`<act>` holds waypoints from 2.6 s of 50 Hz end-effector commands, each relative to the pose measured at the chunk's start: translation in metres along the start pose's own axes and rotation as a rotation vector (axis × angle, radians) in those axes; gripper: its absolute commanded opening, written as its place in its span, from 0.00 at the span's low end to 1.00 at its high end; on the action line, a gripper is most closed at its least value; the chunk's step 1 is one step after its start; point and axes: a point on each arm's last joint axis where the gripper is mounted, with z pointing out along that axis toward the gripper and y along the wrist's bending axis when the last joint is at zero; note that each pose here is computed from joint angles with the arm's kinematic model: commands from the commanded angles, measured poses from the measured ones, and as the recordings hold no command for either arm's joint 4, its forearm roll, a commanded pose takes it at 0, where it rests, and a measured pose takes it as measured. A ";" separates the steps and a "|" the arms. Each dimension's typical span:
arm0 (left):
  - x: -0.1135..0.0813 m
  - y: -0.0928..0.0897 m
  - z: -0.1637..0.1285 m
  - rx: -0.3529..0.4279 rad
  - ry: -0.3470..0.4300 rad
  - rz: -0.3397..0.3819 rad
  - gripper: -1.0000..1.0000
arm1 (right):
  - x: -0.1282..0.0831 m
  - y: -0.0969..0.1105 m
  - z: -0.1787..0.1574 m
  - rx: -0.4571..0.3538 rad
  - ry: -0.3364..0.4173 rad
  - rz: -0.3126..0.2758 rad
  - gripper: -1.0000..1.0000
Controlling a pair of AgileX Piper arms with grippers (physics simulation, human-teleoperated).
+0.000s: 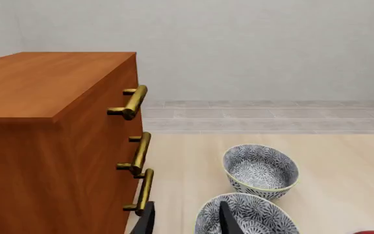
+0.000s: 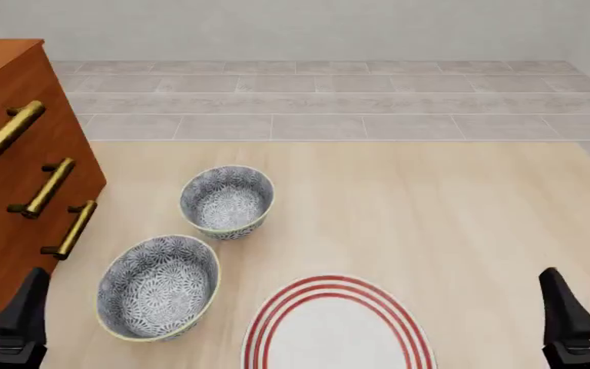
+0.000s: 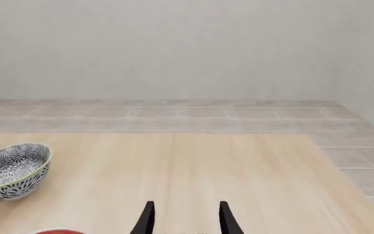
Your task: Pick up the bowl and put it in the front on the plate.
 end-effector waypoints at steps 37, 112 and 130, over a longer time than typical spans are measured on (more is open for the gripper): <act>0.000 0.000 0.000 0.000 0.000 0.000 1.00 | -0.054 0.033 0.065 -0.278 0.020 0.047 1.00; 0.000 0.000 0.000 0.000 0.000 0.000 1.00 | -0.072 0.202 0.268 -0.549 0.430 0.025 1.00; 0.000 0.000 0.000 0.000 0.000 0.000 1.00 | -0.078 0.219 0.318 -0.526 0.435 -0.002 1.00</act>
